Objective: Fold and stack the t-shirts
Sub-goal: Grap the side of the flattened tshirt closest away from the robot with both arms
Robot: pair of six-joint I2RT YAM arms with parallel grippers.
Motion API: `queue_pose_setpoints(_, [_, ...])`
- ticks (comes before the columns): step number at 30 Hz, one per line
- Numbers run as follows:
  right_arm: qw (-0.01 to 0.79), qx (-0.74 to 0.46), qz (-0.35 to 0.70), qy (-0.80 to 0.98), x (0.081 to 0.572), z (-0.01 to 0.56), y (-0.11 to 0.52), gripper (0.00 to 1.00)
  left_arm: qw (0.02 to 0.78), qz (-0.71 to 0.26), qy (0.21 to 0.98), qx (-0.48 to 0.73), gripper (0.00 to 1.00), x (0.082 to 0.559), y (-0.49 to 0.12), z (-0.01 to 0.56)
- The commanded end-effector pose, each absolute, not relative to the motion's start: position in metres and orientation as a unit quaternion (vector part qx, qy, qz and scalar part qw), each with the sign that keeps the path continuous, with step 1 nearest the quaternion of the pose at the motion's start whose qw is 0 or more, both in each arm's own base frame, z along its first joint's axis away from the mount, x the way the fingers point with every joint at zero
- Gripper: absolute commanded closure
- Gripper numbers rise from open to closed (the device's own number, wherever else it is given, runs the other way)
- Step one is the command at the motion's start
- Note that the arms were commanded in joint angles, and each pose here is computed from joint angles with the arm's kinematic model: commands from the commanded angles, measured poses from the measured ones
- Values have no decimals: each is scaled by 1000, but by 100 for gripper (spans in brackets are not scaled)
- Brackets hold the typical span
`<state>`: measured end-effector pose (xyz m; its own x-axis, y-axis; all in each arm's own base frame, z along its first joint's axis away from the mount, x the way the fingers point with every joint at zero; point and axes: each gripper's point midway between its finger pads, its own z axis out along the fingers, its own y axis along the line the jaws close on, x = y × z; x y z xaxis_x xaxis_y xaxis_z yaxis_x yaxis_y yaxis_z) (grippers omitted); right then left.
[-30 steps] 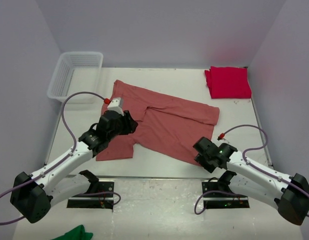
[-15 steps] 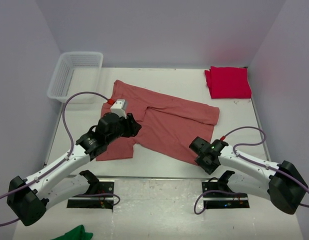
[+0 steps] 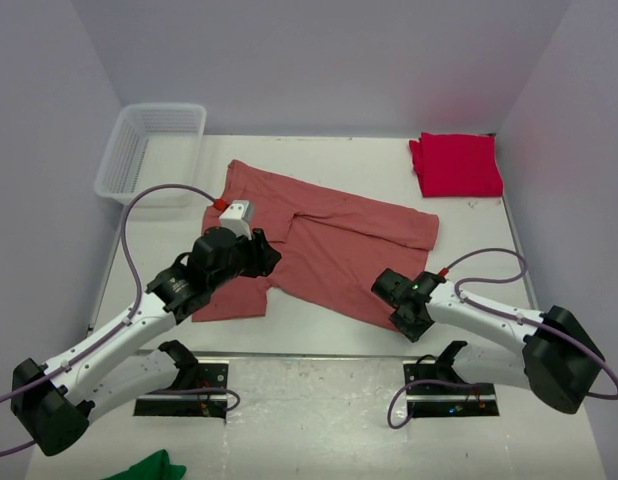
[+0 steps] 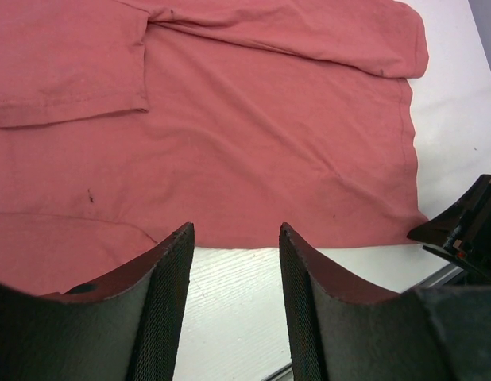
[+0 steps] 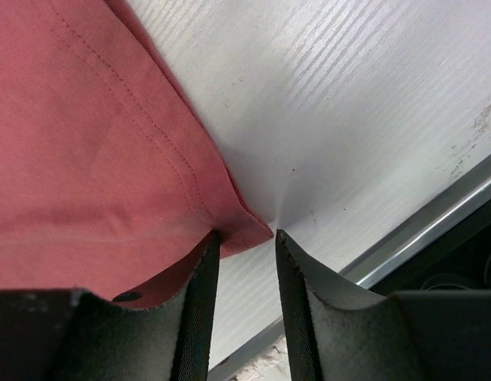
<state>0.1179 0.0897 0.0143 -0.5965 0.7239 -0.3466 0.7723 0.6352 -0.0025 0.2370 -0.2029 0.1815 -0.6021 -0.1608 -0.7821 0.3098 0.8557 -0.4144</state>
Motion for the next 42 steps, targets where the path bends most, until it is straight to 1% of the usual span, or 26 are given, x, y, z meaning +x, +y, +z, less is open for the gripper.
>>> queue_pose_setpoints(1, [188,438,-97,874,128,23,83,65,460,-273,843,57,52,237,-205,204])
queue_pose_setpoints(2, [189,437,-100,874,128,25,83,68,461,-274,842,59,52,236,-207,206])
queue_pose_setpoints(3, [190,437,-102,873,129,25,83,69,461,-274,842,60,52,236,-207,206])
queue_pose_setpoints(4, [189,436,-108,873,129,24,82,74,462,-273,842,60,52,236,-207,206])
queue_pose_setpoints(6, [189,436,-112,873,129,25,82,79,462,-272,842,62,52,236,-207,206])
queue_pose_setpoints(7, [190,434,-112,873,129,25,82,84,462,-270,842,61,52,236,-206,205])
queue_pose_setpoints(8, [190,433,-113,874,129,24,82,94,461,-270,843,62,52,236,-206,204])
queue_pose_setpoints(11, [191,436,-109,873,128,25,82,100,457,-269,846,62,52,234,-206,199])
queue_pose_setpoints(22, [206,410,-108,882,135,30,89,100,456,-262,849,57,51,234,-203,193])
queue_pose_setpoints(25, [232,382,-108,888,144,47,99,100,450,-251,855,50,50,235,-200,189])
queue_pose_setpoints(27, [253,358,-101,893,153,61,110,100,446,-224,866,32,49,240,-193,182])
queue_pose_setpoints(30, [259,333,-93,902,159,71,119,100,413,-158,897,-1,49,244,-178,163])
queue_pose_setpoints(31, [263,327,-78,904,164,72,127,100,393,-135,909,-12,48,242,-172,159])
queue_pose_setpoints(32, [263,325,-74,905,165,72,129,100,366,-105,924,-22,48,243,-168,144])
queue_pose_setpoints(33, [262,316,-69,909,165,72,131,100,347,-95,933,-26,45,241,-168,138])
queue_pose_setpoints(35, [261,305,-38,915,171,70,146,100,287,-88,953,-47,49,237,-162,121])
queue_pose_setpoints(36, [259,292,-37,920,170,67,147,100,251,-114,960,-57,55,228,-168,115])
queue_pose_setpoints(37, [261,287,-20,921,174,66,155,100,232,-113,963,-76,57,226,-160,106])
queue_pose_setpoints(38, [260,284,-20,923,174,65,156,100,228,-110,964,-87,58,224,-156,106])
queue_pose_setpoints(39, [259,273,-22,926,174,64,156,100,234,-85,963,-105,56,225,-144,106])
queue_pose_setpoints(42, [262,251,-9,932,175,64,159,100,236,-60,956,-162,46,220,-121,116])
